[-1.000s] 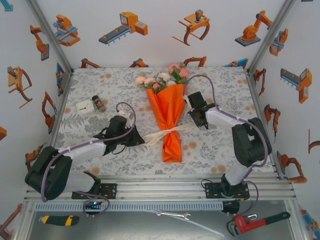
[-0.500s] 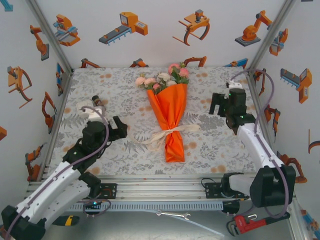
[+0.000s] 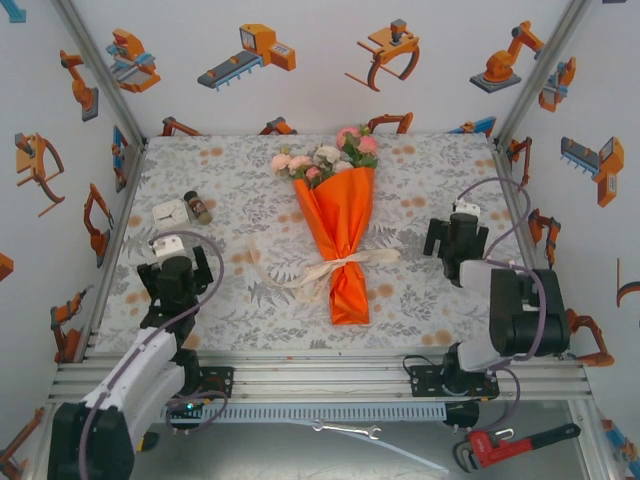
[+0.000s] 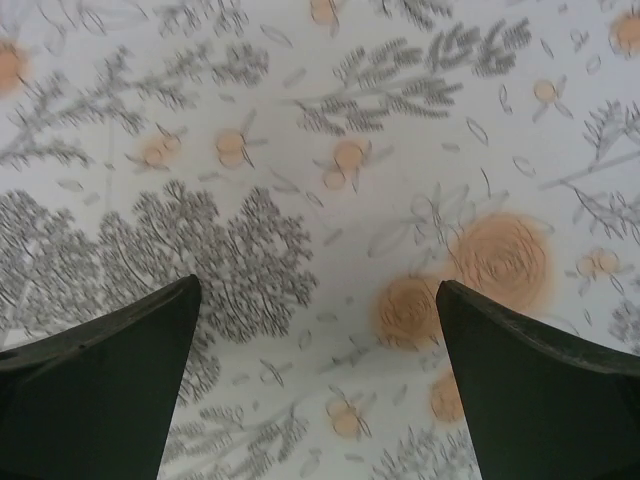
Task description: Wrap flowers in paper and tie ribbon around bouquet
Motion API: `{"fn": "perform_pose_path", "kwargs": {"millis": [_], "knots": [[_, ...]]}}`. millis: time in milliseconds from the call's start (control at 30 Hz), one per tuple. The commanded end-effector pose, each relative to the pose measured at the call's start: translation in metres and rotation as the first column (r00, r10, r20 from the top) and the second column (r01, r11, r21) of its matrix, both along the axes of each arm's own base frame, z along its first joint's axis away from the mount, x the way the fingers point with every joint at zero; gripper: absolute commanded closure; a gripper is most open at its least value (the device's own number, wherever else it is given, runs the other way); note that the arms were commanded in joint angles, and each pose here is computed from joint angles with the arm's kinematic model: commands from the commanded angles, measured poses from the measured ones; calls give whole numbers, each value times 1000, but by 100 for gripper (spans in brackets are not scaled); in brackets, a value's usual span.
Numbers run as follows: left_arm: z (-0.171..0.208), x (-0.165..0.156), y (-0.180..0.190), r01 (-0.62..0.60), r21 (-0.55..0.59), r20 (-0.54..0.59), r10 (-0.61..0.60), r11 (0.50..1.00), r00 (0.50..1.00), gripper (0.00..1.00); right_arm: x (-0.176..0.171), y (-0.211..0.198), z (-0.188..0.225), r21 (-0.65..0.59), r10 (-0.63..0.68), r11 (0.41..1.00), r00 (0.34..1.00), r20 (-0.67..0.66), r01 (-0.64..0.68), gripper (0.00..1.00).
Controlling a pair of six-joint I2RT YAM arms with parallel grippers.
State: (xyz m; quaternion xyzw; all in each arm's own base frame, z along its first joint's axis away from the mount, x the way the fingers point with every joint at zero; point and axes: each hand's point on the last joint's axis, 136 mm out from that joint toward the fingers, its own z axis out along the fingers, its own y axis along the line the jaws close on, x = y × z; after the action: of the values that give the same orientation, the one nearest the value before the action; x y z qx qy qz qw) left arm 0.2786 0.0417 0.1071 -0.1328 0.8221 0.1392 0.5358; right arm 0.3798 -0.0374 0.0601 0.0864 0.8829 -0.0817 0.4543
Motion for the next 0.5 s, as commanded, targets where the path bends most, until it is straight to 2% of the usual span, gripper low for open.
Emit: {"fn": "perform_pose_path", "kwargs": {"millis": [0, 33, 100, 233, 333, 367, 400, 433, 467], "knots": [[26, 33, -16, 157, -46, 174, -147, 986, 974, 3, 11, 3, 30, -12, 50, 999, 972, 229, -49, 9], [26, 39, -11, 153, -46, 194, -141, 987, 971, 3, 9, 2, 33, -29, 54, 998, 950, 307, -48, 8], [23, 56, -10, 181, -62, 188, -167, 981, 968, 3, 8, -3, 30, -16, 16, 1000, 962, 271, -12, 1], [16, 84, -12, 212, -96, 172, -194, 973, 966, 3, 10, 1, 30, -18, 40, 999, 964, 263, -36, 1], [-12, 98, -15, 236, -118, 173, -214, 965, 961, 3, 11, 3, 29, -17, 52, 999, 964, 260, -49, 1], [-8, 106, -19, 264, -97, 217, -238, 960, 947, 3, 11, 3, 29, -17, 51, 999, 964, 261, -49, 1], [-5, 109, -21, 274, -105, 195, -251, 956, 948, 3, 11, 2, 29, -17, 50, 999, 964, 260, -47, 1], [-17, 107, -19, 240, -143, 80, -230, 960, 970, 3, 11, 2, 30, -18, 50, 999, 964, 261, -47, 1], [-13, 115, -20, 246, -128, 96, -235, 961, 967, 3, 11, 2, 30, -18, 50, 999, 964, 261, -47, 1]]}}
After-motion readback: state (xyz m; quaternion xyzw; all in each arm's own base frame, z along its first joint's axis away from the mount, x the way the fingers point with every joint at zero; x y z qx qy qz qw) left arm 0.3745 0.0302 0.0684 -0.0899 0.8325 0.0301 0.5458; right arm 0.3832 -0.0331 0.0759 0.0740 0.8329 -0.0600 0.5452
